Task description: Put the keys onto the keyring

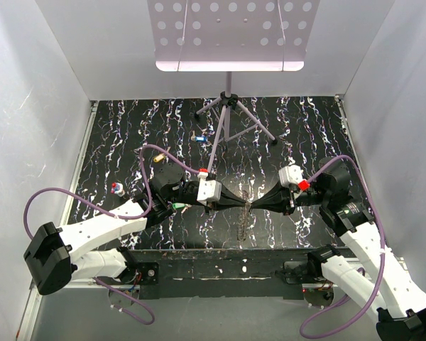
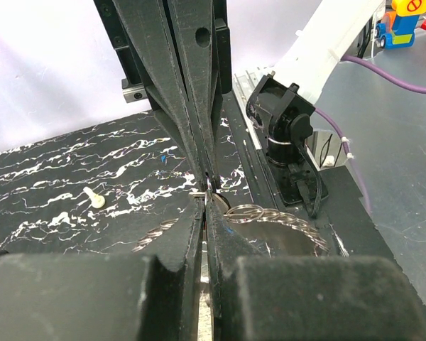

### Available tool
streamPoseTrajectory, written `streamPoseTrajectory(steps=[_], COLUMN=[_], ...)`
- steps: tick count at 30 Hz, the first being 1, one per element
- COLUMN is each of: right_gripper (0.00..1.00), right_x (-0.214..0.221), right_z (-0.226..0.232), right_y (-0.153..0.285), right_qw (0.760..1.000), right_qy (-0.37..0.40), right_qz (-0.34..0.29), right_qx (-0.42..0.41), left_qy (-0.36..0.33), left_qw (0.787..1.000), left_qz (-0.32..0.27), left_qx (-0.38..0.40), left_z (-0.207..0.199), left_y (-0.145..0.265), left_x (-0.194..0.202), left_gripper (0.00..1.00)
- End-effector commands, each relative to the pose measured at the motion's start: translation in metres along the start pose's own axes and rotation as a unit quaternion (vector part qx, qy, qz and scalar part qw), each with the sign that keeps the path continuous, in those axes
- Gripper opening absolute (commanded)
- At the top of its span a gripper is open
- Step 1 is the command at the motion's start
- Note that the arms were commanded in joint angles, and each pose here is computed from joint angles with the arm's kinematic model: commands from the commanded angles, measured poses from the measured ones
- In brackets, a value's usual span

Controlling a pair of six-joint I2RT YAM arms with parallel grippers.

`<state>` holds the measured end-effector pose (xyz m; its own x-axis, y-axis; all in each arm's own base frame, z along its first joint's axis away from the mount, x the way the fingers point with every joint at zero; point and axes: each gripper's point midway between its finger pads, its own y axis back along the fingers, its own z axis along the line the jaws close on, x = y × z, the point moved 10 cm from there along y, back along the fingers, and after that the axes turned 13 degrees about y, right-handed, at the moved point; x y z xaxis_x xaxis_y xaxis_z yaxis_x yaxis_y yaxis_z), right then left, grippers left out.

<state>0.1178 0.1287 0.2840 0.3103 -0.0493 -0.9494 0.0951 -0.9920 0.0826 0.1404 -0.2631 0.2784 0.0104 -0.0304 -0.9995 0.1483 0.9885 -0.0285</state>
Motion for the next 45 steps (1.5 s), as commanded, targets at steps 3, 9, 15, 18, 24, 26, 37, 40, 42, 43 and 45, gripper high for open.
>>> streamPoseTrajectory(steps=[3,9,15,18,24,26,37,40,42,43,45], right_gripper=[0.01,0.01,0.01,0.01,0.01,0.01,0.01,0.01,0.01,0.01,0.01], right_x=[-0.025,-0.023,-0.023,-0.023,-0.021,-0.019,-0.013,-0.012,-0.014,-0.015,-0.018], right_z=[-0.006,-0.008,-0.011,-0.011,-0.011,-0.011,-0.01,-0.01,-0.011,-0.011,-0.011], right_y=[0.0,0.0,-0.001,-0.002,-0.003,-0.003,-0.003,-0.003,-0.002,-0.002,-0.002], right_qw=[0.998,0.998,0.999,0.999,0.999,1.0,1.0,1.0,0.999,0.999,0.999], right_qy=[0.058,0.053,0.047,0.043,0.033,0.027,0.017,0.021,0.027,0.031,0.04], right_qz=[-0.03,-0.024,-0.02,-0.017,-0.01,-0.007,0.013,0.017,0.016,0.015,0.009], right_qx=[-0.009,-0.001,0.003,0.005,0.007,0.006,0.006,0.008,0.009,0.008,0.003], left_qy=[0.012,0.018,0.019,0.017,0.014,0.014,0.014,0.014,0.017,0.017,0.02], left_qw=[1.0,1.0,1.0,1.0,1.0,1.0,1.0,1.0,1.0,1.0,1.0], left_qz=[0.009,0.012,0.013,0.012,0.011,0.009,-0.003,-0.003,0.001,0.001,0.002], left_qx=[-0.01,-0.011,-0.009,-0.01,-0.013,-0.015,-0.021,-0.021,-0.02,-0.019,-0.016], left_z=[0.0,0.001,0.001,0.002,0.002,0.002,0.0,-0.001,-0.002,-0.001,-0.003], left_y=[0.001,0.0,-0.001,-0.001,0.0,0.0,0.002,0.003,0.003,0.003,0.004], left_x=[0.007,0.006,0.002,0.002,0.001,0.0,-0.003,-0.002,0.0,0.0,0.001], left_gripper=[0.0,0.0,0.0,0.0,0.0,0.0,0.0,0.0,0.0,0.0,0.0])
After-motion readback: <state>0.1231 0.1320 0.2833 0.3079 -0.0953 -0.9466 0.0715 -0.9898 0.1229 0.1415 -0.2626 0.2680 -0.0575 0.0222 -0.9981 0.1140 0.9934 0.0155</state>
